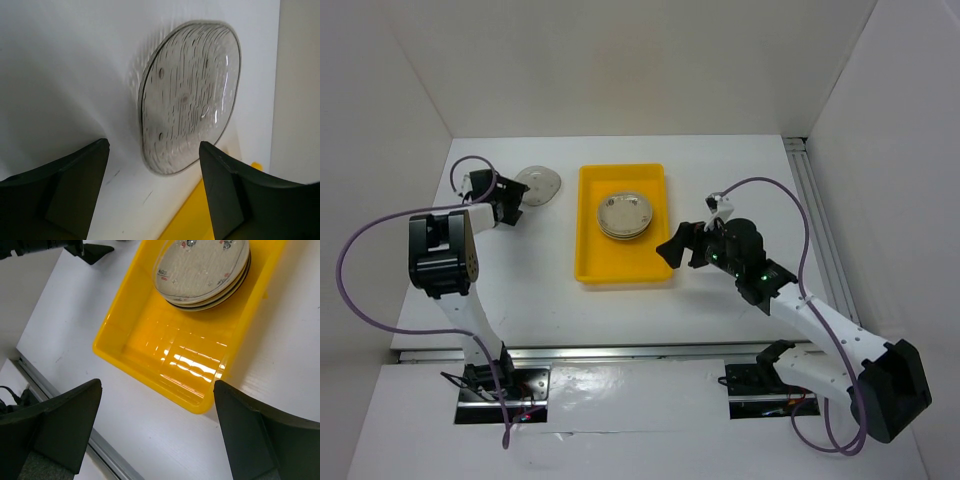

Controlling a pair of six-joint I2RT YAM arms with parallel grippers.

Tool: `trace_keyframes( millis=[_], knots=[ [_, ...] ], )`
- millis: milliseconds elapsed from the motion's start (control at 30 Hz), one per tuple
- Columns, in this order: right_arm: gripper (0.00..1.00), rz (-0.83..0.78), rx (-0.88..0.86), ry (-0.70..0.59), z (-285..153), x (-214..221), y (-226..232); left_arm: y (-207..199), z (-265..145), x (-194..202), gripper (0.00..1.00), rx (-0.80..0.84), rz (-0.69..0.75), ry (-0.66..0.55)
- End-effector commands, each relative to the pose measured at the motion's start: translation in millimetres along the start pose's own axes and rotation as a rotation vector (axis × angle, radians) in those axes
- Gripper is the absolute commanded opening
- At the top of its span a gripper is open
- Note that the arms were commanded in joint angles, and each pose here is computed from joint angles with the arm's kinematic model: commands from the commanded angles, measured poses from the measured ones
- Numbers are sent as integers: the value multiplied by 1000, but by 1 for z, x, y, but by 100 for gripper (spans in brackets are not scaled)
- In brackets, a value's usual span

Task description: Place the plates into the plastic bin on the countertop

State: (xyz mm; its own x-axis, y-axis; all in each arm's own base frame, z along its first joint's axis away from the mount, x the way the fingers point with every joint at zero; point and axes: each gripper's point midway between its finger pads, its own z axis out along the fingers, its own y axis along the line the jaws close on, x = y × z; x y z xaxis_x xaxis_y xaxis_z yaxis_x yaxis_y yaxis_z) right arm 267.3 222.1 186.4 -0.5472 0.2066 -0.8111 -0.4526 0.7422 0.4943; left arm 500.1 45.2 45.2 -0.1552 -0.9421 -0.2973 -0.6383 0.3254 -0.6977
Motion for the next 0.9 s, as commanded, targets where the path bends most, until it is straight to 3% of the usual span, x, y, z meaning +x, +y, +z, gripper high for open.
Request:
trace_keyframes(
  millis=[0, 67, 233, 333, 400, 500, 600, 733, 867],
  knots=[
    [100, -1, -6, -15, 0, -2, 3, 52, 16, 11, 84, -193, -18, 52],
    [100, -5, -15, -13, 0, -4, 7, 56, 15, 11, 74, -223, -28, 55],
    [100, -9, -27, -34, -2, -20, 16, 60, 31, 12, 61, -285, -14, 89],
    [100, -18, -22, -25, -5, -20, 16, 63, 36, 15, 42, -315, -18, 118],
    [100, -20, -19, -40, -10, -23, 17, 65, 38, 17, 41, -323, -21, 132],
    [100, -19, -9, -40, -14, -23, 16, 63, 40, 9, 26, -321, -37, 131],
    [100, -26, 12, -43, -21, -23, 13, 57, 40, 6, 2, -307, -51, 156],
    [100, -35, 44, -55, -31, -25, 9, 35, 26, -18, 0, -239, -69, 136],
    [100, -32, 68, -49, -38, -21, 4, -28, -24, -39, 0, -45, -4, 81]
  ],
)
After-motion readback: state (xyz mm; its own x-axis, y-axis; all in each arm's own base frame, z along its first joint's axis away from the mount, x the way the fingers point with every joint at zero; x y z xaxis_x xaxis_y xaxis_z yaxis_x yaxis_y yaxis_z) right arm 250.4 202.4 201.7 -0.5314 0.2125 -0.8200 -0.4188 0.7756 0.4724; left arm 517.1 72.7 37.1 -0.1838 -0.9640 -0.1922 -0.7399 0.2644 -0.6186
